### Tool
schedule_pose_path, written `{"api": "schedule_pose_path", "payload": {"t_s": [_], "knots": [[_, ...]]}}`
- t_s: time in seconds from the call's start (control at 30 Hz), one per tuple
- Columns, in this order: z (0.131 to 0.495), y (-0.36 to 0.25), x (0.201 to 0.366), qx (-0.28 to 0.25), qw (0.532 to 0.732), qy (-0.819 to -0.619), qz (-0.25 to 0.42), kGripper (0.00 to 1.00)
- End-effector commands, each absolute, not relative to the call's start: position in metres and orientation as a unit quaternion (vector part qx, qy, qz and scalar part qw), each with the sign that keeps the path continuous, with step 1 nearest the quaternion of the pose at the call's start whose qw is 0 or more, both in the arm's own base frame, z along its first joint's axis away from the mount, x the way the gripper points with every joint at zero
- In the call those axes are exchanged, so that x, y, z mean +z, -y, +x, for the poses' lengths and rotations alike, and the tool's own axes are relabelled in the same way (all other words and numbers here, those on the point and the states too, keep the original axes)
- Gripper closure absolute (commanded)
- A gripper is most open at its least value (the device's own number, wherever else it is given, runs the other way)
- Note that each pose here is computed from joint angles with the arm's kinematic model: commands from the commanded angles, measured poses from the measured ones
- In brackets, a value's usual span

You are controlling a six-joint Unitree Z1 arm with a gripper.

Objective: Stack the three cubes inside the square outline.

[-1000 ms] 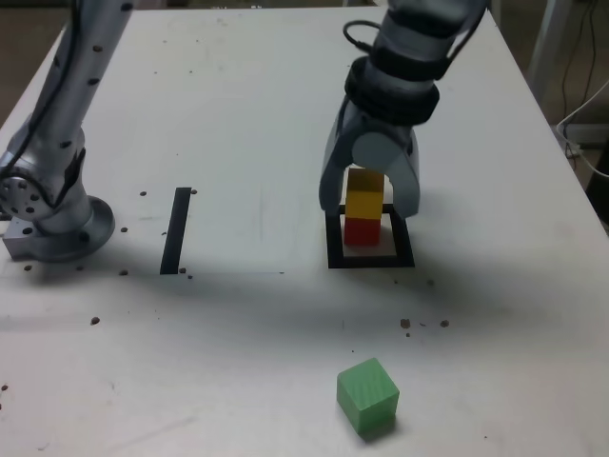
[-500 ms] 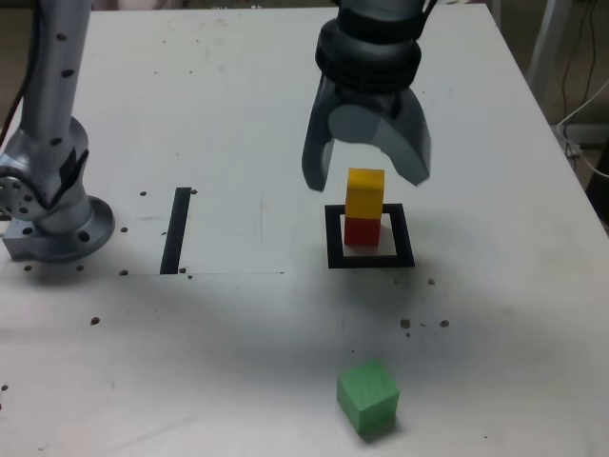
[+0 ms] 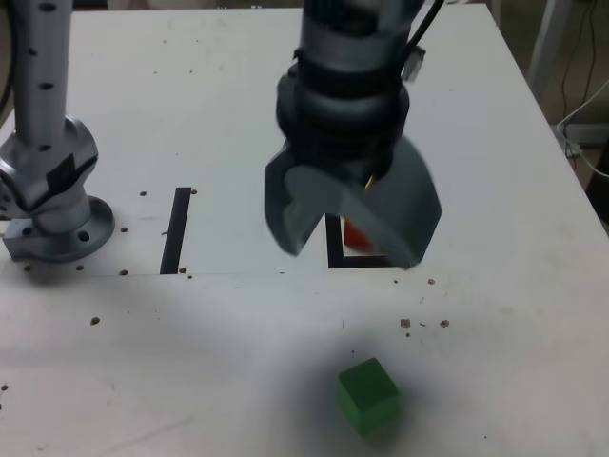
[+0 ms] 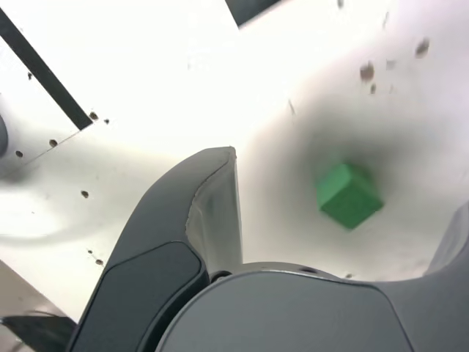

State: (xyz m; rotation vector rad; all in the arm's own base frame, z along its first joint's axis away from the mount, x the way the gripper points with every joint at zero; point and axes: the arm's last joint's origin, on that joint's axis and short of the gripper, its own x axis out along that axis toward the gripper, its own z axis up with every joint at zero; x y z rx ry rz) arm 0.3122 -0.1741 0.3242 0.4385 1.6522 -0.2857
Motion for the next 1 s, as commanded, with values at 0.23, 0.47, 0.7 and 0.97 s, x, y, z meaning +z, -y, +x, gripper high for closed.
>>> {"api": "schedule_pose_path", "payload": {"t_s": [0.23, 0.47, 0.7, 0.97], "knots": [[0.291, 0.23, 0.314, -0.193, 0.621, -0.697, 0.302, 0.0], [0.286, 0.253, 0.299, -0.24, 0.597, -0.678, 0.356, 0.0], [0.292, 0.258, 0.288, -0.259, 0.584, -0.667, 0.383, 0.01], [0.306, 0.255, 0.266, -0.273, 0.576, -0.668, 0.384, 0.0]]}}
